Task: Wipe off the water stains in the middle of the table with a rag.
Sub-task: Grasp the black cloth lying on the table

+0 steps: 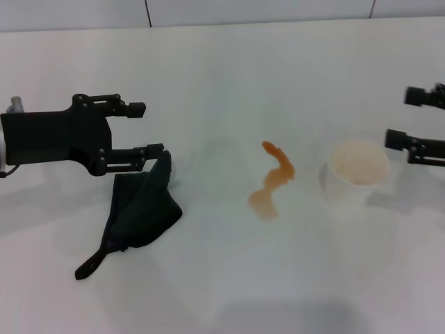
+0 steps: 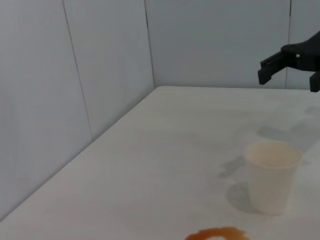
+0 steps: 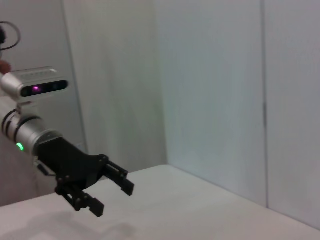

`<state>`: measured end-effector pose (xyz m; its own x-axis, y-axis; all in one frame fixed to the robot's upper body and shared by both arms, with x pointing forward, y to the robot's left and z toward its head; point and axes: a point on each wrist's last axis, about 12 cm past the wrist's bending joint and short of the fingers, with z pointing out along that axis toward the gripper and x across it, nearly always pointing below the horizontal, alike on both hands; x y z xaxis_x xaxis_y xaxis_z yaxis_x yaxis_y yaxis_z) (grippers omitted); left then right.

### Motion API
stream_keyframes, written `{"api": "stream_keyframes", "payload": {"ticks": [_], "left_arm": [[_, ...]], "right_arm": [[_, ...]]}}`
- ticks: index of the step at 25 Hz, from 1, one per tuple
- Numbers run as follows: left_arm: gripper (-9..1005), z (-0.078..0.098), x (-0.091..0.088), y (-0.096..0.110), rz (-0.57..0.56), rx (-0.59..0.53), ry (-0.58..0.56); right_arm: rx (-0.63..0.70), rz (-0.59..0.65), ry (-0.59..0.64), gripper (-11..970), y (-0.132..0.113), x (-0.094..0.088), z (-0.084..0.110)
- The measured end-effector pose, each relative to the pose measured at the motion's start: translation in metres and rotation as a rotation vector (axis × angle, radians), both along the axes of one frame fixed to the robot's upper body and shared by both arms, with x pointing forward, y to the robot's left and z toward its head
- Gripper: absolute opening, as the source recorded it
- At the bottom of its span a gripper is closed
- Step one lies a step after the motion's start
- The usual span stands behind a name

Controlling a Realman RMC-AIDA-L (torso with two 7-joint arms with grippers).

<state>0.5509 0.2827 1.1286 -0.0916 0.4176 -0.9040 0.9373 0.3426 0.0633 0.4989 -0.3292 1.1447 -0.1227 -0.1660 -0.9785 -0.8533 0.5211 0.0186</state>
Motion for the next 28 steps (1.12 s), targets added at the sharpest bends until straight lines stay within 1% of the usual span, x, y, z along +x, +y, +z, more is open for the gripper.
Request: {"api": "stream_keyframes", "payload": {"ticks": [5, 13, 16, 19, 24, 26, 27, 28], "left_arm": [[728, -0.001, 0.0, 0.0, 0.001, 0.008, 0.008], [726, 0.001, 0.0, 0.002, 0.015, 0.002, 0.039], [725, 0.003, 0.0, 0.004, 0.016, -0.002, 0.067], [724, 0.005, 0.001, 0.004, 0.009, 0.016, 0.126], [723, 0.009, 0.006, 0.005, 0.032, 0.108, 0.285], [722, 0.01, 0.007, 0.007, 0.044, 0.141, 0.326], [722, 0.01, 0.007, 0.007, 0.044, 0.141, 0.326], [722, 0.008, 0.008, 0.008, 0.049, 0.203, 0.379]], "right_arm": [[-0.063, 0.063, 0.016, 857, 0.015, 0.013, 0.011], [-0.156, 0.118, 0.057, 856, 0.038, 0.027, 0.011], [-0.176, 0.133, 0.067, 856, 0.045, 0.031, 0.012], [-0.18, 0.148, 0.061, 856, 0.05, 0.034, 0.017], [-0.182, 0.164, 0.046, 856, 0.057, 0.035, 0.026], [-0.187, 0.18, 0.039, 856, 0.061, 0.035, 0.027], [-0.189, 0.185, 0.04, 856, 0.063, 0.035, 0.026], [-0.191, 0.191, 0.04, 856, 0.065, 0.035, 0.026]]}}
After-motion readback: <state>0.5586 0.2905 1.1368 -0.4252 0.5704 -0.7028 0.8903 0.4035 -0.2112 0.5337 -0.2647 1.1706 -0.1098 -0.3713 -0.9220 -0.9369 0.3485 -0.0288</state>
